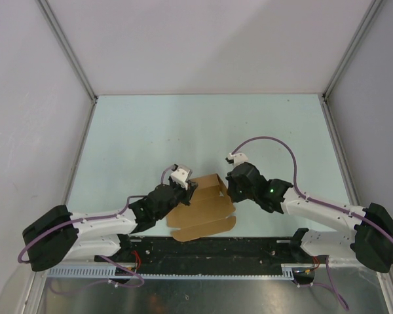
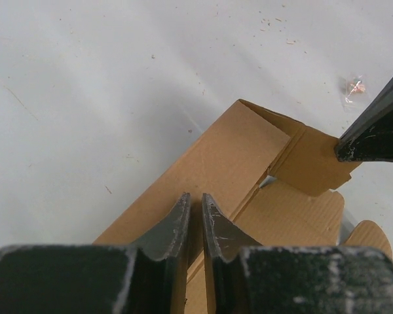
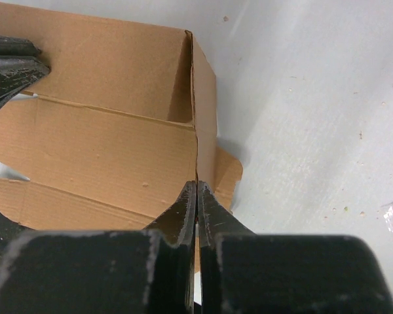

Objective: Fold the paper box

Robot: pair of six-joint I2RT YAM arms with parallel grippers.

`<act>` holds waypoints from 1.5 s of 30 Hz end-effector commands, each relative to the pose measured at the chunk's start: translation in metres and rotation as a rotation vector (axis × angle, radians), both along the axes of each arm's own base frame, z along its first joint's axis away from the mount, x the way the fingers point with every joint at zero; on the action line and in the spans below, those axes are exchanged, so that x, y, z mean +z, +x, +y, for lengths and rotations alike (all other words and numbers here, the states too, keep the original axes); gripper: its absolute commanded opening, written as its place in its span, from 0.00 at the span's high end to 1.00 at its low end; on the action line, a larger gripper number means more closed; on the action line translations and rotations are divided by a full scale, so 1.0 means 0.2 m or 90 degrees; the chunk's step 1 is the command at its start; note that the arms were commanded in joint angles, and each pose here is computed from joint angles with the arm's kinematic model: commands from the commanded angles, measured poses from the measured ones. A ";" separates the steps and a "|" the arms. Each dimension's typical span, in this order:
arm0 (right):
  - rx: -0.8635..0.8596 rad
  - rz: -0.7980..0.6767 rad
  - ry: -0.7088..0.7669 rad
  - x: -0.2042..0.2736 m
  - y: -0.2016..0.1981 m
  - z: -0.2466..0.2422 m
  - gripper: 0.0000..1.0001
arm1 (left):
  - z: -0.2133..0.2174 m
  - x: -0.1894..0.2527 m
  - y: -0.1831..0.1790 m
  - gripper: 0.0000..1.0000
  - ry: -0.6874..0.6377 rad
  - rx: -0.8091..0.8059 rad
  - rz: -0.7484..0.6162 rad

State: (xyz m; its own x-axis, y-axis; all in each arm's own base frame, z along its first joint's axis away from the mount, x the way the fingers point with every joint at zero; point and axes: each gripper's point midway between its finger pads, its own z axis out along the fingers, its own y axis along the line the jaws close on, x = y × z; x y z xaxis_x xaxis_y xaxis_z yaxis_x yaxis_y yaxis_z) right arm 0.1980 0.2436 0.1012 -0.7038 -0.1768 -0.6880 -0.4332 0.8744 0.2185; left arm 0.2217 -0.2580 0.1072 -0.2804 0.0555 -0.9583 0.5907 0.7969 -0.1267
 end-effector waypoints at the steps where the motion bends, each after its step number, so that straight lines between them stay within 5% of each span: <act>1: 0.009 -0.003 0.040 0.06 0.00 0.07 1.00 | 0.00 0.01 0.01 0.83 0.002 -0.001 -0.007; 10: 0.021 0.013 0.069 0.06 -0.01 0.13 0.97 | 0.00 0.00 0.00 0.85 -0.004 -0.005 -0.003; 13: 0.028 0.012 0.078 0.07 -0.02 0.15 0.89 | 0.00 0.00 -0.01 0.85 -0.007 -0.005 -0.003; 17: 0.028 0.007 0.085 0.08 -0.01 0.16 0.65 | 0.01 0.00 -0.01 0.85 -0.006 -0.005 -0.002; 23: 0.036 -0.001 0.100 0.11 -0.01 0.17 0.56 | 0.01 -0.01 -0.01 0.85 -0.005 -0.007 0.001; 45: 0.090 -0.004 0.177 0.14 0.02 0.18 0.54 | 0.02 -0.02 -0.02 0.86 -0.005 -0.009 0.001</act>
State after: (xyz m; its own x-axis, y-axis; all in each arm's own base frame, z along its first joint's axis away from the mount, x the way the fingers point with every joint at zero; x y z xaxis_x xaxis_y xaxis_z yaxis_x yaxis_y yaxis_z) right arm 0.1944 0.2853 0.1059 -0.7307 -0.1219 -0.6717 -0.5102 0.7513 0.4187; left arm 0.2190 -0.2568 0.1063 -0.2768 0.0469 -0.9598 0.5979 0.7903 -0.1338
